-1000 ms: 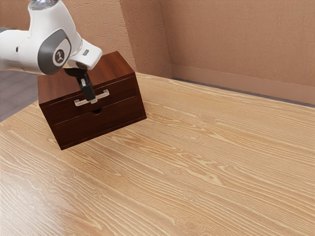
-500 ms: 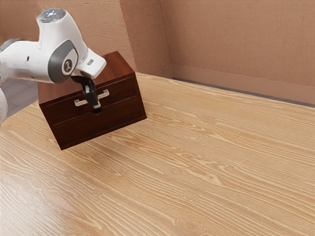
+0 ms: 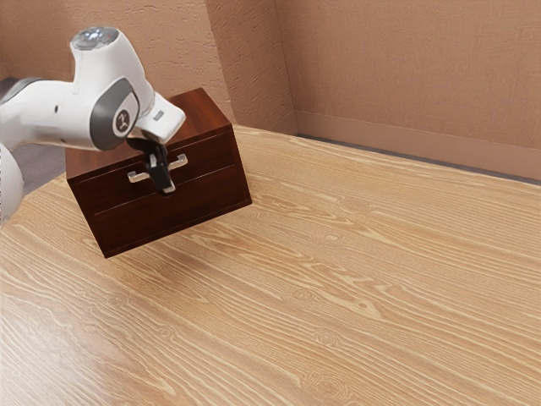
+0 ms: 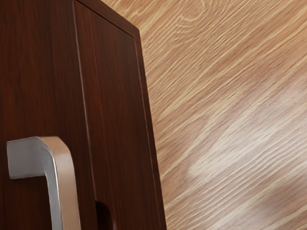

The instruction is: Pull the drawer handle with one arm to open the drawer

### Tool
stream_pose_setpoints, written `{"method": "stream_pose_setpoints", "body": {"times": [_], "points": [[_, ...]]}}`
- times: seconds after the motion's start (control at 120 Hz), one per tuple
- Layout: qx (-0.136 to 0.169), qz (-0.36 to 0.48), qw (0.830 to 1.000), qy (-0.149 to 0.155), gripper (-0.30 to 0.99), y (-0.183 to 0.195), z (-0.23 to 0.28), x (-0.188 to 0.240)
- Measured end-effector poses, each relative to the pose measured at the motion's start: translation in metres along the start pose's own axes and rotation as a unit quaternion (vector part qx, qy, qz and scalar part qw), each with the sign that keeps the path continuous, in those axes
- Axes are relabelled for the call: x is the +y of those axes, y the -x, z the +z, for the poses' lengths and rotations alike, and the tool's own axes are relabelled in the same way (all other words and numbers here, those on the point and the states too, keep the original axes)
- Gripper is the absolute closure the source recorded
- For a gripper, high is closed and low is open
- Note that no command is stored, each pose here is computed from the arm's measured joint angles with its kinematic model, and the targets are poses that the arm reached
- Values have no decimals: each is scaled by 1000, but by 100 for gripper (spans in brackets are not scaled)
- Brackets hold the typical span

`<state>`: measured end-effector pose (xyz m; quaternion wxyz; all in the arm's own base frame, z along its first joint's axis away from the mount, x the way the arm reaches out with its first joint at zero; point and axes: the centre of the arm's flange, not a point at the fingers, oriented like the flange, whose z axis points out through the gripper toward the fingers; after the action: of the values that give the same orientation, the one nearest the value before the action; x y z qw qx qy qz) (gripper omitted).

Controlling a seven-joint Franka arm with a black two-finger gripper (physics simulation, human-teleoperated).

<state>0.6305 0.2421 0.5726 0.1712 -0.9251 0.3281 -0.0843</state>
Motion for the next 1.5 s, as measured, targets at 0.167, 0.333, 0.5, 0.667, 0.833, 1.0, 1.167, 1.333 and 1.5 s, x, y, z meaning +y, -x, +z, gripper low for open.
{"method": "stream_pose_setpoints", "body": {"times": [0.167, 0.333, 0.5, 0.667, 0.833, 1.0, 1.167, 1.333, 1.5], "points": [[0, -4, 1000, 1, 0, 1, 7, -2], [-1, -7, 1000, 4, 0, 2, 17, -3], [-2, -12, 1000, 8, 0, 4, 27, -4], [0, -14, 1000, 11, 4, 3, 30, -4], [3, -15, 1000, 9, 14, 3, 27, -5], [5, -16, 1000, 7, 21, 3, 24, -6], [6, -18, 1000, 7, 32, 3, 24, -6], [8, -21, 1000, 7, 47, 2, 23, -5], [8, -22, 1000, 7, 64, -1, 21, -3]]}}
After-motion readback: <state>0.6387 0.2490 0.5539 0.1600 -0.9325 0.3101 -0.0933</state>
